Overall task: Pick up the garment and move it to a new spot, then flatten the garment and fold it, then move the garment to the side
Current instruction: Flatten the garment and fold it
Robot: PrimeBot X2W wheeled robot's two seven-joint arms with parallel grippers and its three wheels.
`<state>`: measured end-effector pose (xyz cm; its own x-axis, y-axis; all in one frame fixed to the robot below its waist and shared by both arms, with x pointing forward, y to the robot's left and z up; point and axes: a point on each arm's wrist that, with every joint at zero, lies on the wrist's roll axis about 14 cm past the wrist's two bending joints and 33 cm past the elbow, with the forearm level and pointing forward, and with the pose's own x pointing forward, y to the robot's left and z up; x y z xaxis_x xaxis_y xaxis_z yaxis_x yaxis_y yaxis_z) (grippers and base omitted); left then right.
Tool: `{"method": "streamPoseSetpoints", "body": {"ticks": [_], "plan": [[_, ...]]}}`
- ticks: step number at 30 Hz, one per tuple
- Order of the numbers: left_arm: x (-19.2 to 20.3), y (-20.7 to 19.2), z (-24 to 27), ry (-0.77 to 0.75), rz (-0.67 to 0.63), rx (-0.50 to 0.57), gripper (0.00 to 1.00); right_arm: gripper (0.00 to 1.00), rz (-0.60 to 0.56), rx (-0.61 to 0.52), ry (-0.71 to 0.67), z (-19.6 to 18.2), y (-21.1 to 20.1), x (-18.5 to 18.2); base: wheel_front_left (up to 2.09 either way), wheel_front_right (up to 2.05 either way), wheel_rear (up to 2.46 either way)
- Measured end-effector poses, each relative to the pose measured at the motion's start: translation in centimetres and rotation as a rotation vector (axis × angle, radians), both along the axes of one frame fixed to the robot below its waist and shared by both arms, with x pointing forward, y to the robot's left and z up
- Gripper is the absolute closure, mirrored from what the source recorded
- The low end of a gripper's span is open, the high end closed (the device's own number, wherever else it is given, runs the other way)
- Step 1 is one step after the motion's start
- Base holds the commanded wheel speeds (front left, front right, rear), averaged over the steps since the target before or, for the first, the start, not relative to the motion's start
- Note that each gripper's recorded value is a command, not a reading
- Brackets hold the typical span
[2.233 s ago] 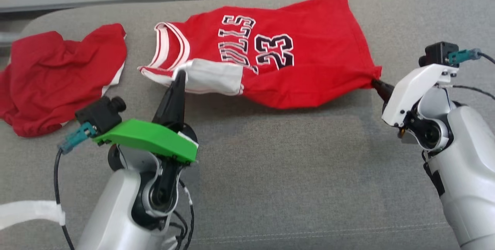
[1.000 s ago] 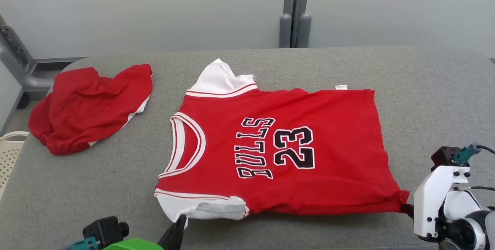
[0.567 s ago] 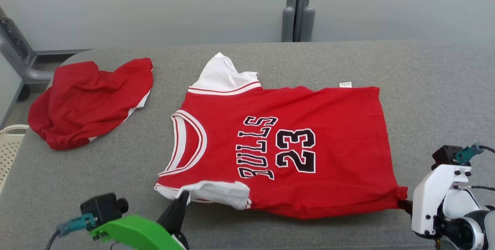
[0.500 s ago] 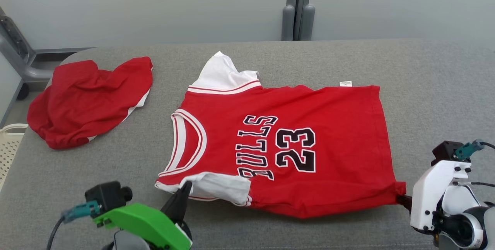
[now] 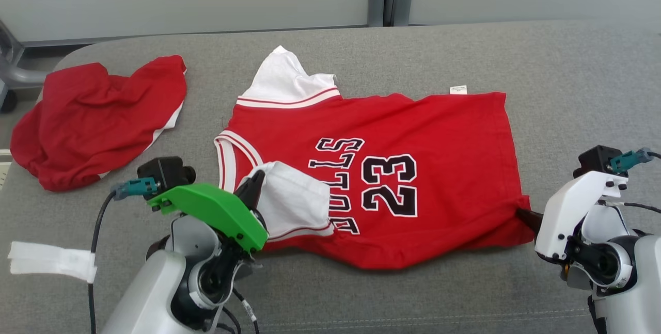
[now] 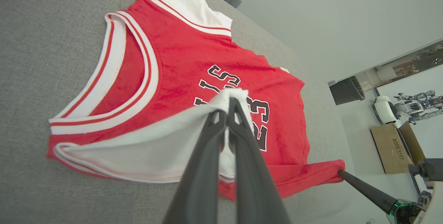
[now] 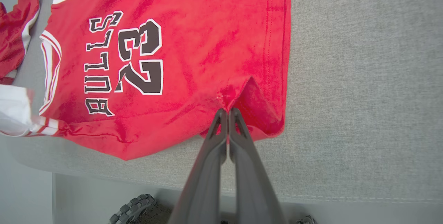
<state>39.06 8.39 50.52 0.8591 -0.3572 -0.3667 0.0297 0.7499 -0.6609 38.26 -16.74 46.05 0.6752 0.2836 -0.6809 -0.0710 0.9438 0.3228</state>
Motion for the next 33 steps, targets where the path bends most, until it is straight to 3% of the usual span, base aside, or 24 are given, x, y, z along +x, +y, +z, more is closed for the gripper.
{"method": "streamPoseSetpoints", "body": {"ticks": [14,33], "plan": [[6.1,-1.0,-3.3,0.032,-0.025,0.076,1.00,1.00,-0.123,0.014,-0.010,-2.5,-1.5,4.7,0.00,0.00,0.00],[9.9,-1.5,-4.1,0.006,-0.014,0.108,1.00,1.00,-0.116,-0.043,0.102,-6.0,-1.7,4.1,0.00,0.00,0.00]]}}
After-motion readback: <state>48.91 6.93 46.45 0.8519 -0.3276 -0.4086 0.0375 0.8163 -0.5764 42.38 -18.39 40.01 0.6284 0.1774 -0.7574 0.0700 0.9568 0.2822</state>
